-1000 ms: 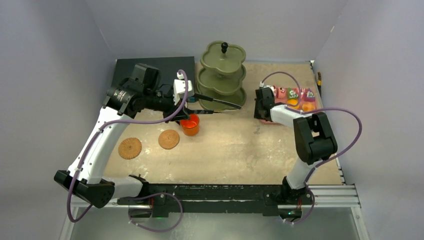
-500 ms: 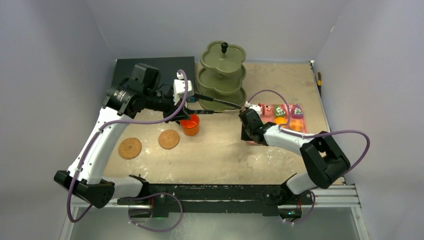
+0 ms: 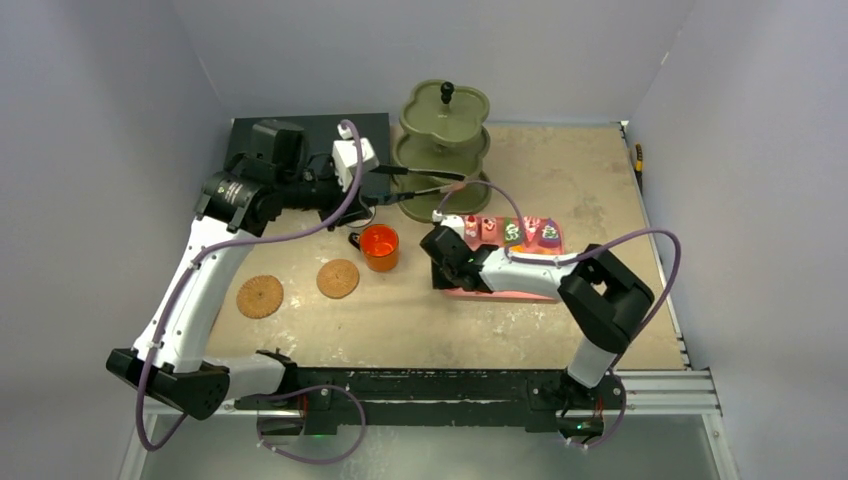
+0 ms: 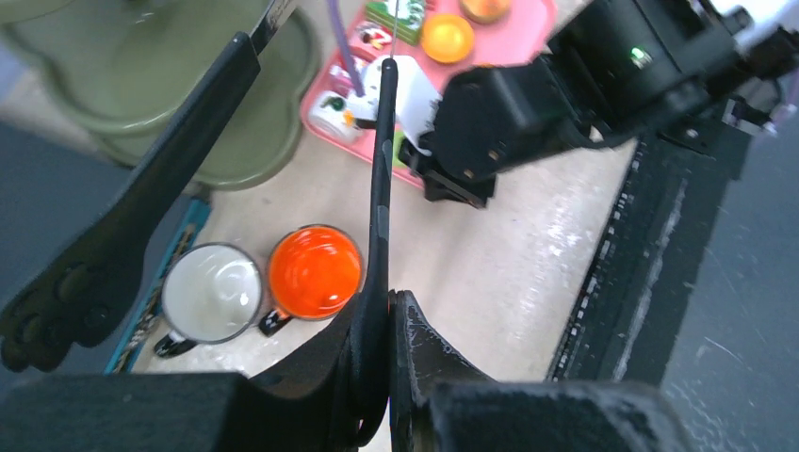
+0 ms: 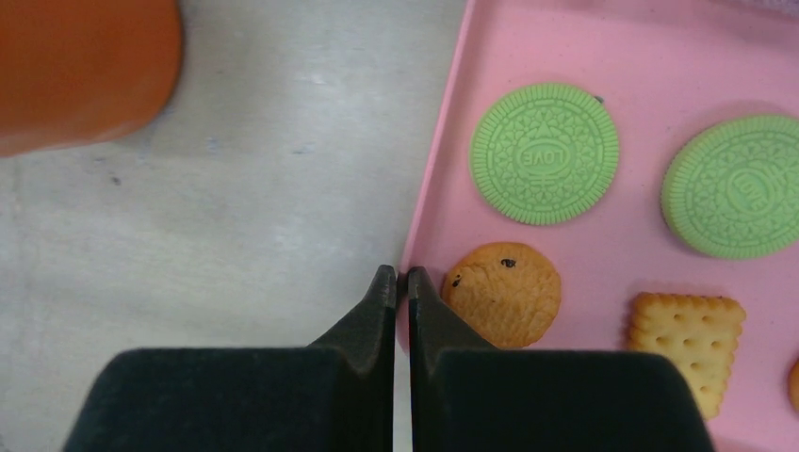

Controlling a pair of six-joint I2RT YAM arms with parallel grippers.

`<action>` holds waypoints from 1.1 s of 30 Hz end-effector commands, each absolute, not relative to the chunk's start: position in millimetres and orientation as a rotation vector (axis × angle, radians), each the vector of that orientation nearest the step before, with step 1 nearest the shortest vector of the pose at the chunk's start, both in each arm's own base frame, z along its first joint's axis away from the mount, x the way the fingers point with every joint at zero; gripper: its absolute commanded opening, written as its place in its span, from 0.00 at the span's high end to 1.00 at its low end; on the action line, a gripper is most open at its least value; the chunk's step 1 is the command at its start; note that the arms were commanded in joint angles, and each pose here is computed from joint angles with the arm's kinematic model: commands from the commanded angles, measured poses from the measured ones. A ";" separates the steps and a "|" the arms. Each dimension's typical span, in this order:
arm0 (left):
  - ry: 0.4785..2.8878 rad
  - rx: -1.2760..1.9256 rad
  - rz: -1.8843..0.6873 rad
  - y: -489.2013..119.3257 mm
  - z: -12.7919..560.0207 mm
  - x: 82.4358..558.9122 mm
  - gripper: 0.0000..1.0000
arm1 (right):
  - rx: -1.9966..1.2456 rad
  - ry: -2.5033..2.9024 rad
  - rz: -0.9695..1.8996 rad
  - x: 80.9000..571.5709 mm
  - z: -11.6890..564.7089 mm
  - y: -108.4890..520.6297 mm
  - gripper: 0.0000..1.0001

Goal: Serve the afternoon tea

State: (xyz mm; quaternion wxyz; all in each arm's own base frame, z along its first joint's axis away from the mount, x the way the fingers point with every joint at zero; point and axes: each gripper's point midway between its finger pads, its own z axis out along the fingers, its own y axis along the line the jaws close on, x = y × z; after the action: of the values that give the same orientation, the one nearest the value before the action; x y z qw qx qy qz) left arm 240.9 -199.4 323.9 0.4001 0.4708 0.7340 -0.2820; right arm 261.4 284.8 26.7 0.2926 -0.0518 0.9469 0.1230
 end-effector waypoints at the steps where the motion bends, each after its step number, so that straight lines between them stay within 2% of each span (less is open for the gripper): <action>1: 1.821 1.014 -0.627 -176.1 352.0 269.5 1.00 | -0.158 2.461 0.463 266.8 47.7 335.8 1.00; 21: 1.795 1.041 -0.645 -167.4 359.9 260.7 1.00 | -0.278 2.425 0.609 234.3 59.7 432.9 1.00; 33: 1.784 1.068 -0.667 -169.3 362.9 254.4 1.00 | 0.063 2.422 0.595 255.2 68.2 445.2 1.00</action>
State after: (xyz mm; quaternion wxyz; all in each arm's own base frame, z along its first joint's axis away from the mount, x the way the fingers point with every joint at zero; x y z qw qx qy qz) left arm 262.2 -166.2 335.5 0.4289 0.4157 0.7562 -0.2670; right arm 242.2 422.7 39.5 0.2996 -0.0531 0.9340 0.1873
